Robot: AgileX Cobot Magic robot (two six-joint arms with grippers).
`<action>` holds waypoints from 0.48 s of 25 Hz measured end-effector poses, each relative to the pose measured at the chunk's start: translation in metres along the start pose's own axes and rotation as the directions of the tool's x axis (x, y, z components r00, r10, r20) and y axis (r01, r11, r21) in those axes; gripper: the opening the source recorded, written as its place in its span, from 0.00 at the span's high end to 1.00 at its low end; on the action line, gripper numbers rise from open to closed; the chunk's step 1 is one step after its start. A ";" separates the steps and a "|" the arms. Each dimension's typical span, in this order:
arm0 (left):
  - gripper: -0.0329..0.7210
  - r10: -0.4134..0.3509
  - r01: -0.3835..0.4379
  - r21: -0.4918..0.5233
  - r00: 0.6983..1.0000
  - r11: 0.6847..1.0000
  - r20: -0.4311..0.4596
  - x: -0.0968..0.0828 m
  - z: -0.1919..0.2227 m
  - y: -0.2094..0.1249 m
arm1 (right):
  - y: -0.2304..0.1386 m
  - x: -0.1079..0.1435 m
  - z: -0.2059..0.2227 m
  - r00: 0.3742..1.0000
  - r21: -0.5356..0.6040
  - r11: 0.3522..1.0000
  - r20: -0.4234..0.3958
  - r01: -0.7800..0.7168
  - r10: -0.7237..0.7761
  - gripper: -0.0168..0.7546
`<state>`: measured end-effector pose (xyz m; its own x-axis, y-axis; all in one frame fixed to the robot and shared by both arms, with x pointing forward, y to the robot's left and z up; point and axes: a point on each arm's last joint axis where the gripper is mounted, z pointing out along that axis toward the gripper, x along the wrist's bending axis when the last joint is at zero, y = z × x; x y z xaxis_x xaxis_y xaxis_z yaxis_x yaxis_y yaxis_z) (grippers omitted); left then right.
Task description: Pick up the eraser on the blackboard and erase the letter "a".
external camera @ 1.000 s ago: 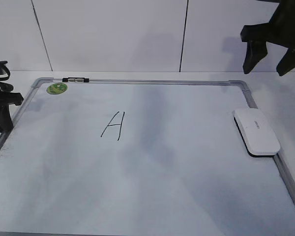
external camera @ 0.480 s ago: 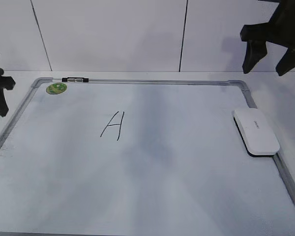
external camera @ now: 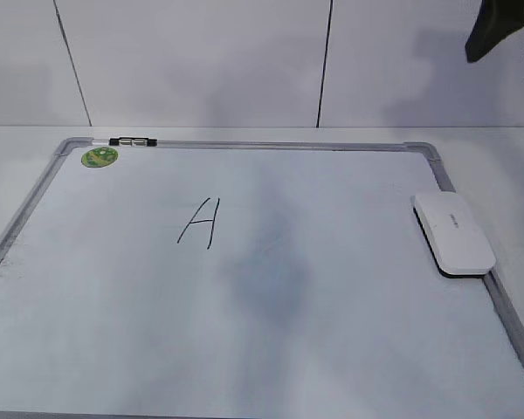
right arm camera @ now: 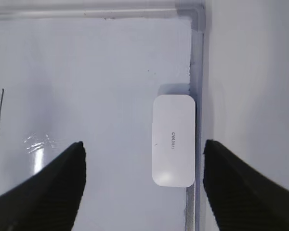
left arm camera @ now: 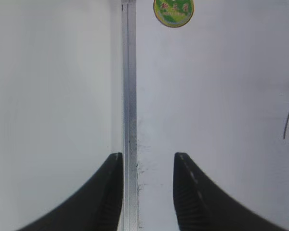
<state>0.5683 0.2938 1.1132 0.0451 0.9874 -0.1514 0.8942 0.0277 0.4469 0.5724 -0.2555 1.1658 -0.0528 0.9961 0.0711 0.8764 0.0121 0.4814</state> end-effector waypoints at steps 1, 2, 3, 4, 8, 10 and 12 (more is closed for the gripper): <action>0.60 0.003 -0.003 -0.021 1.000 1.000 0.005 -0.002 -0.011 -0.002 | -0.002 0.000 -0.012 1.000 -0.028 1.000 -0.003 0.001 -0.001 0.22; 0.60 0.006 -0.006 -0.032 1.000 0.999 0.008 -0.004 -0.020 -0.005 | -0.005 0.000 -0.023 1.000 -0.051 0.999 -0.005 0.001 -0.002 0.22; 0.60 0.012 -0.011 -0.049 1.000 0.999 0.011 -0.007 -0.031 -0.008 | -0.009 0.000 -0.036 1.000 -0.078 0.997 -0.007 0.002 -0.003 0.22; 0.60 0.020 -0.019 -0.073 1.000 0.997 0.013 -0.009 -0.042 -0.011 | -0.014 0.000 -0.048 1.000 -0.103 0.995 -0.010 0.003 -0.004 0.22; 0.60 0.082 -0.076 -0.148 0.996 0.986 0.035 -0.029 -0.081 -0.026 | -0.043 -0.002 -0.082 1.000 -0.160 0.987 -0.015 0.004 -0.006 0.22; 0.60 0.121 -0.112 -0.163 0.991 0.980 0.048 -0.039 -0.094 -0.035 | -0.061 -0.003 -0.089 1.000 -0.157 0.988 -0.014 0.004 -0.006 0.22; 0.60 0.158 -0.149 -0.164 0.986 0.975 0.046 -0.047 -0.105 -0.043 | -0.083 -0.005 -0.098 1.000 -0.162 0.987 -0.015 0.000 -0.002 0.22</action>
<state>0.4808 0.2629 1.1930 0.2066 0.9712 -0.1190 0.7921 -0.0946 0.6030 0.4532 -0.2699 1.2113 -0.0621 0.9946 0.0835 0.7875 -0.0026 0.6163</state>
